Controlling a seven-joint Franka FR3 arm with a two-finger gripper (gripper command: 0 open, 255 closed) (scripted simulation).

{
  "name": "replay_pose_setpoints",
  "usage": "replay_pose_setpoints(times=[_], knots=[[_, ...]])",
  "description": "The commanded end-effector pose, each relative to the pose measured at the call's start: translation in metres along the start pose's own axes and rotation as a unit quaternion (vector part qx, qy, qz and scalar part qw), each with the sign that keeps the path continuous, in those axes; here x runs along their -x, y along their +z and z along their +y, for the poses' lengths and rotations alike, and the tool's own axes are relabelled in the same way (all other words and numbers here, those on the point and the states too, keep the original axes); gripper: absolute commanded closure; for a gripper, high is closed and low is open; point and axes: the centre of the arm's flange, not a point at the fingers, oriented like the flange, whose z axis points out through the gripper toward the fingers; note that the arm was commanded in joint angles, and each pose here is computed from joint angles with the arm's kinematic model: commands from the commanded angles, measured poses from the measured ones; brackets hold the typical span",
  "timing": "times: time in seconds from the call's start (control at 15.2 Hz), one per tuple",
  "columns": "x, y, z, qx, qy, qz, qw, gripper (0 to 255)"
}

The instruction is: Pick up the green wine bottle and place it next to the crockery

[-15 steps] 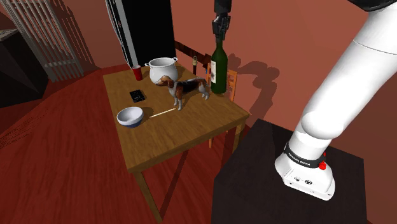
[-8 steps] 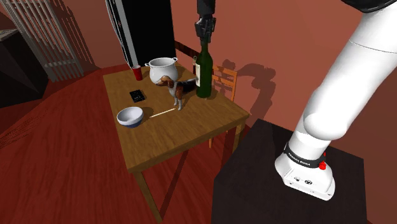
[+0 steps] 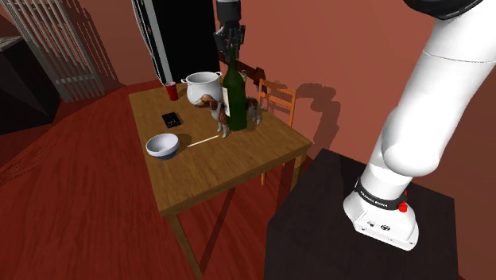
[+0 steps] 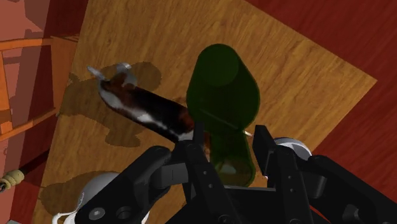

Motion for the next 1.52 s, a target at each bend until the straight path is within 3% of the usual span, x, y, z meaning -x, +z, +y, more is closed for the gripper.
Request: replay_pose_setpoints(times=[0.0,0.79,1.45], knots=[[-0.009,-0.002,-0.026,0.000,0.001,0.000,1.0000,255],[-0.070,-0.007,-0.177,0.000,0.001,0.000,1.0000,255],[-0.068,0.046,-0.180,0.000,0.001,0.000,1.0000,255]])
